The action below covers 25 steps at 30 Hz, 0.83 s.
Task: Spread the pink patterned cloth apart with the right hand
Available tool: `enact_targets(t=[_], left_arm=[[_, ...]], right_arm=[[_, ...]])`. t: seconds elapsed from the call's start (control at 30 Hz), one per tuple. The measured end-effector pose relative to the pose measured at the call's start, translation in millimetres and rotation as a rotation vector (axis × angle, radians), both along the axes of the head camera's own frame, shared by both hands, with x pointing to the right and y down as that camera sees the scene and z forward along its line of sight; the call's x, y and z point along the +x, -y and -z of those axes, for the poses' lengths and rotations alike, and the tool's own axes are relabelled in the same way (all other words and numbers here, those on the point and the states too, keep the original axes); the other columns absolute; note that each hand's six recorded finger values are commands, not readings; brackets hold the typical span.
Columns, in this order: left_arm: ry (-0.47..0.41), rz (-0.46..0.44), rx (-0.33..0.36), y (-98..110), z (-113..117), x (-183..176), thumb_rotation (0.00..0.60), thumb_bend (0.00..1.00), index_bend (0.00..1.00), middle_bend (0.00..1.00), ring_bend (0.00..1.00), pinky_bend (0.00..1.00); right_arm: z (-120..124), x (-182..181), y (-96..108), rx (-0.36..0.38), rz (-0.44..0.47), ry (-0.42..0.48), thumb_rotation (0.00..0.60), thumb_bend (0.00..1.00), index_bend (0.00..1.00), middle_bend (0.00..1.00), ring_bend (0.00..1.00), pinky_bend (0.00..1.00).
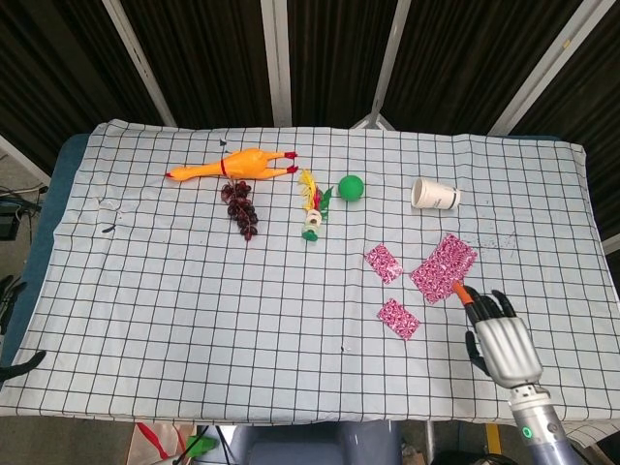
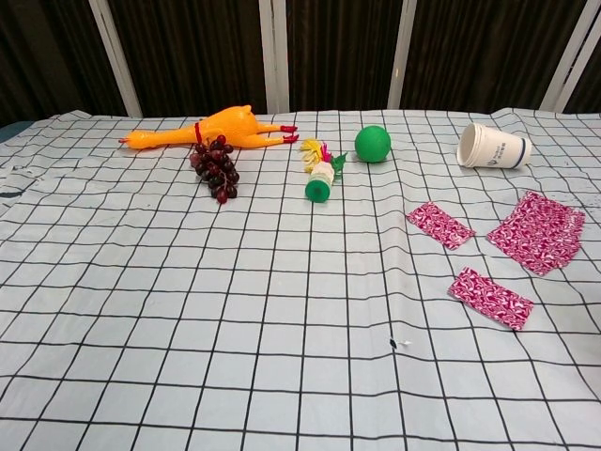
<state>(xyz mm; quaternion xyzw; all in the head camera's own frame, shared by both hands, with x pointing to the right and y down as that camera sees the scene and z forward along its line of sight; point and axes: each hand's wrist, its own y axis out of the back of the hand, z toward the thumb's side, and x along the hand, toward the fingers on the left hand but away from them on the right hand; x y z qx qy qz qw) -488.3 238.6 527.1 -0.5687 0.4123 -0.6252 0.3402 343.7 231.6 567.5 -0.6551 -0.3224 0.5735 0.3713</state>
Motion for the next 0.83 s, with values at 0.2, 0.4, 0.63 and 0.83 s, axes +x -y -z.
enact_targets(t=[0.2,0.4,0.63,0.83], left_arm=[[0.004,0.013,0.009,0,2,-3,0.6,0.21,0.12,0.02,0.03,0.06],[0.003,0.012,0.011,1,2,-4,0.6,0.21,0.12,0.02,0.03,0.06],[-0.002,0.009,0.012,1,3,-4,0.6,0.21,0.12,0.02,0.03,0.06],[-0.001,0.008,0.013,1,3,-4,0.6,0.21,0.12,0.02,0.03,0.06]], right_arm=[[0,33,-23,0.014,-0.007,-0.064,0.6,0.59,0.0,0.09,0.14,0.07],[4,45,-19,0.066,-0.023,-0.065,0.6,0.59,0.0,0.09,0.13,0.06],[16,60,-10,0.161,-0.079,-0.038,0.6,0.59,0.0,0.08,0.13,0.06],[20,72,-8,0.175,-0.118,-0.023,0.6,0.59,0.0,0.08,0.13,0.06]])
